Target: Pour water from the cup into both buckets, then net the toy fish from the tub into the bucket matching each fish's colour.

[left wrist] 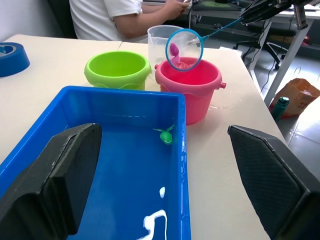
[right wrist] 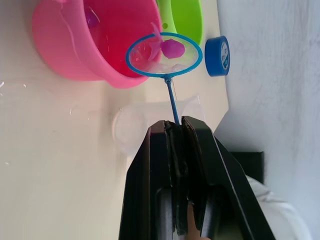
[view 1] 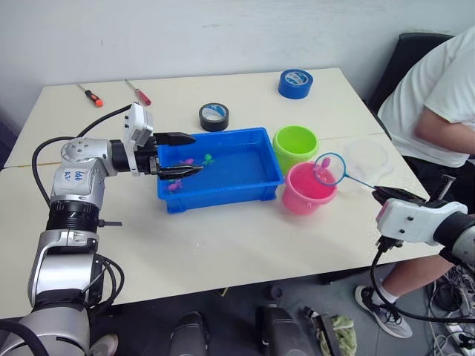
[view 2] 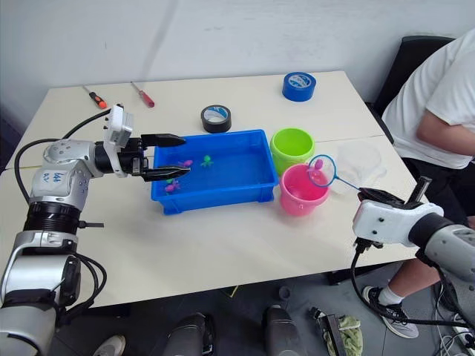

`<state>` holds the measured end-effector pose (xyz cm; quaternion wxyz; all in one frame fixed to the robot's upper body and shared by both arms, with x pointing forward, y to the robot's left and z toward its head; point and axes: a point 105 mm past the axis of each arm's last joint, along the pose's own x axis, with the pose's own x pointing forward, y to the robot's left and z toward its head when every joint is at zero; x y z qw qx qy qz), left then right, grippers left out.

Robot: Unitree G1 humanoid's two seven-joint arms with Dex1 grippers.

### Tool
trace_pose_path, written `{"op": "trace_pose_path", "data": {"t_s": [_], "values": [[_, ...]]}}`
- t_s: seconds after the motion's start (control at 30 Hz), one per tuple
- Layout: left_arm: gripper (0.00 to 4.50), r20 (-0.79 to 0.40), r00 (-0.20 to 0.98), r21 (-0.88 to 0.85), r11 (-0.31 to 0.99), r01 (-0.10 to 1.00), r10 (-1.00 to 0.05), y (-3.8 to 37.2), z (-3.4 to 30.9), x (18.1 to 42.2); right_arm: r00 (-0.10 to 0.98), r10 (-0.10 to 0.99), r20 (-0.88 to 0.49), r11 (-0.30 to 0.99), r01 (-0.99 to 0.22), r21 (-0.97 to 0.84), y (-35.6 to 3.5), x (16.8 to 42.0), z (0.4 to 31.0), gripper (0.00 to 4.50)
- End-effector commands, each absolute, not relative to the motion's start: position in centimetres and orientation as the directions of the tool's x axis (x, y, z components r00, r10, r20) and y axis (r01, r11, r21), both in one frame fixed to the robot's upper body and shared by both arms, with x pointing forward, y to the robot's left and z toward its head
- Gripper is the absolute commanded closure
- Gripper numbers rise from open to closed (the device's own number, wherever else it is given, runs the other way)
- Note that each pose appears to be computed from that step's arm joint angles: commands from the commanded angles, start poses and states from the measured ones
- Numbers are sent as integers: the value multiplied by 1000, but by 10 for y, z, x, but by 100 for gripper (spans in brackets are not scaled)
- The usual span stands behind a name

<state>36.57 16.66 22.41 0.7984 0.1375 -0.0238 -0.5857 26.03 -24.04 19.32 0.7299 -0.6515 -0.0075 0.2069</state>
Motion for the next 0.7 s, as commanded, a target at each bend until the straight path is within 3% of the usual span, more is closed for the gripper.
{"op": "trace_pose_path", "data": {"t_s": [0.03, 0.37, 0.7], "values": [[8, -111, 316, 285, 275, 918, -942, 169, 235, 366, 923, 323, -210, -13, -217, -976, -235, 255, 197, 450], [8, -106, 313, 287, 272, 918, -944, 167, 235, 368, 949, 302, -92, -236, -19, -972, -234, 254, 205, 450], [8, -101, 297, 283, 259, 924, -949, 164, 234, 367, 954, 297, -31, -295, 60, -953, -228, 246, 195, 450]]}}
